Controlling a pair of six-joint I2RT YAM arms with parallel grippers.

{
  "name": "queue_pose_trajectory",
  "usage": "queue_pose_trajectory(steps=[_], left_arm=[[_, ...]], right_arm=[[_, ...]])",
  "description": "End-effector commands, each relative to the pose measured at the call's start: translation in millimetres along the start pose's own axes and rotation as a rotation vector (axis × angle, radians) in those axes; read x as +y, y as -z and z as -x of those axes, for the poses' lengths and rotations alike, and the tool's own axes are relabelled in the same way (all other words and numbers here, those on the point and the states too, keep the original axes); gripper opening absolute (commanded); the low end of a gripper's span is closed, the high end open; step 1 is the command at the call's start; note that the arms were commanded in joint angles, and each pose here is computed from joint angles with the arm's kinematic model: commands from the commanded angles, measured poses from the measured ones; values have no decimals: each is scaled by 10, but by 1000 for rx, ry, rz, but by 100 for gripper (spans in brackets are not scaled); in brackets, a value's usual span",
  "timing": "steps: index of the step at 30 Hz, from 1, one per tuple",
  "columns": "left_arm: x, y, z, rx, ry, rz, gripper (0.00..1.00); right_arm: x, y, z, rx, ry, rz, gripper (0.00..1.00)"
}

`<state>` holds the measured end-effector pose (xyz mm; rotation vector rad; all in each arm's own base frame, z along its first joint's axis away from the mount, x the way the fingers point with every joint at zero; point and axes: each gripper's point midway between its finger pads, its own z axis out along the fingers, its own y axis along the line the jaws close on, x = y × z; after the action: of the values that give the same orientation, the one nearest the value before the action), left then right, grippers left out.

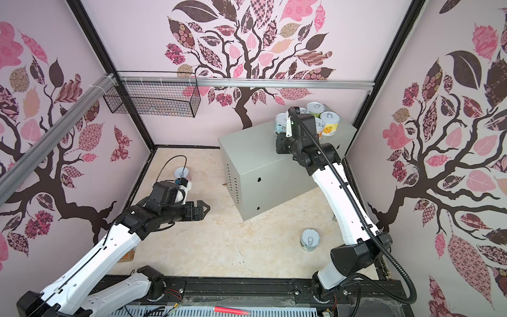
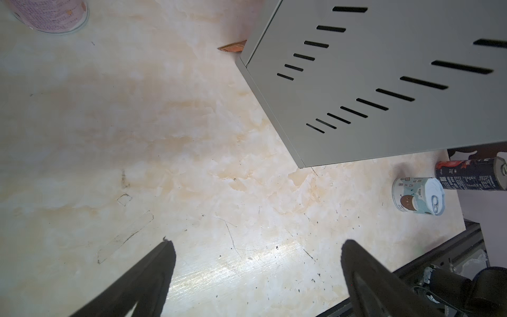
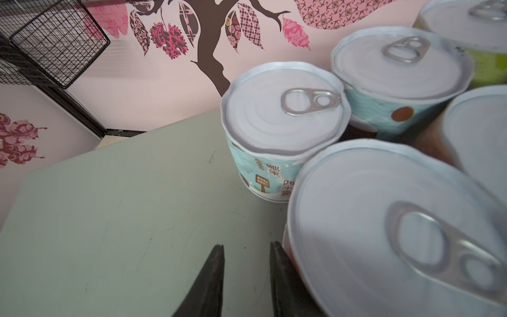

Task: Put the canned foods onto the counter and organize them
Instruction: 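Open the right gripper and withdraw it from the placed can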

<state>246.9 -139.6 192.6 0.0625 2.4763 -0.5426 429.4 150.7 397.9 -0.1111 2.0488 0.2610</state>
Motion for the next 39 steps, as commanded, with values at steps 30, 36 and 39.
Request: queue_pose_trajectory(steps=[30, 36, 39], left_arm=[[-20, 204, -119, -32, -135, 145, 98], [43, 363, -241, -41, -86, 135, 98], [43, 461, -266, -80, -91, 148, 98]], right_arm=[[55, 1211, -471, 50, -75, 157, 80], [-80, 1335, -882, 100, -76, 122, 100], [-152, 1384, -1063, 122, -82, 98, 100]])
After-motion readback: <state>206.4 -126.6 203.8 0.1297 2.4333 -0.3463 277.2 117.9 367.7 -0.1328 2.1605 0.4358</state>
